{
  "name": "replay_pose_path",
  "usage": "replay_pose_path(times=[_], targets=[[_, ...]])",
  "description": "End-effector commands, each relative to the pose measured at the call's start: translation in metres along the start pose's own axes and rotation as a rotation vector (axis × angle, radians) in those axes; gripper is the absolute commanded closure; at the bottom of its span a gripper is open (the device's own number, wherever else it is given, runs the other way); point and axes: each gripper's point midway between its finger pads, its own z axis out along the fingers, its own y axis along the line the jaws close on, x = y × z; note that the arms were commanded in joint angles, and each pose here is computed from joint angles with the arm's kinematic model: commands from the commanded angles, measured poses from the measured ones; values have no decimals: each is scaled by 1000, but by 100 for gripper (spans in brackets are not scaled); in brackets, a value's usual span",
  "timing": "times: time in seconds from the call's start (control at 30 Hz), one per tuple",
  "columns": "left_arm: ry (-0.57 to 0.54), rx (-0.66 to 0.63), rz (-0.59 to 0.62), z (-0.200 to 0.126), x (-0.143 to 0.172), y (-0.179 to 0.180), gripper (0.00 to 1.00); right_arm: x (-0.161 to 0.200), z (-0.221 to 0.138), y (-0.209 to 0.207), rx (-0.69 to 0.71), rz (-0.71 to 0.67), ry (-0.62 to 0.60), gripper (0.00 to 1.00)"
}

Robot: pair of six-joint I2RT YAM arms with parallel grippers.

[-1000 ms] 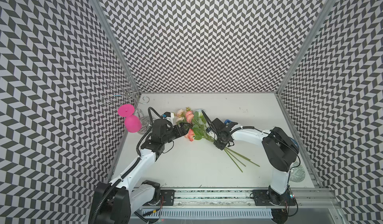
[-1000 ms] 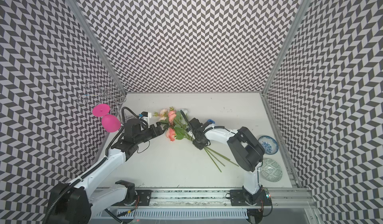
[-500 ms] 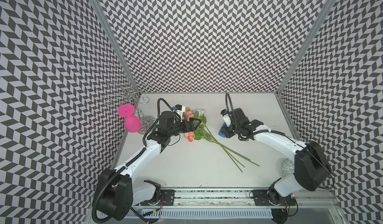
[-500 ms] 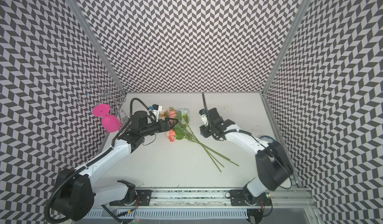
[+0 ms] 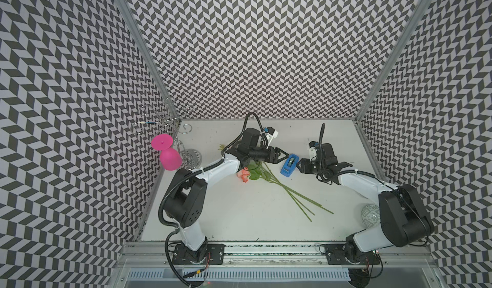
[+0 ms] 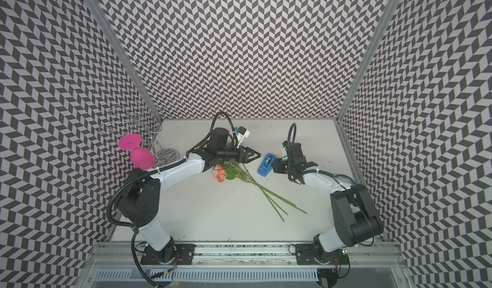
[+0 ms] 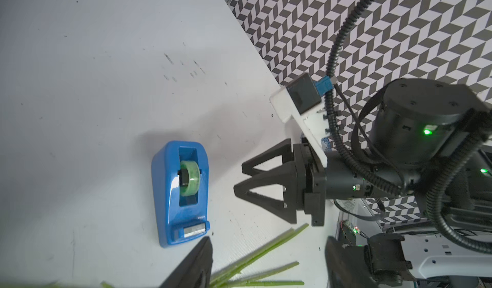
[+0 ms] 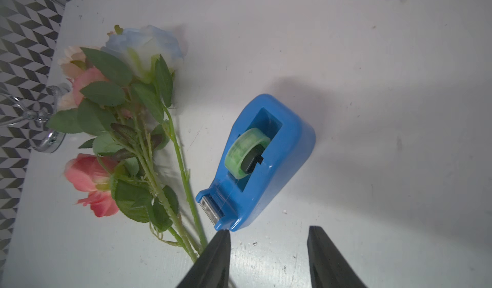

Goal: Wrap bouquets with tape
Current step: Pull the tape from the tape cutter.

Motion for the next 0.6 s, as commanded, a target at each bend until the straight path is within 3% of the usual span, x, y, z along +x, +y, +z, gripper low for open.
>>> replay_pose_path(times=[0.0,0.3,0.57], targets=[[109,8,70,18,12,12,42,-6,5,19,-110,48,-37,52],[204,-6,93,56,27,43,53,21,23,1,-67,63,14,59],[240,-28,81,75,38,60,59,21,31,5,-98,67,26,60]])
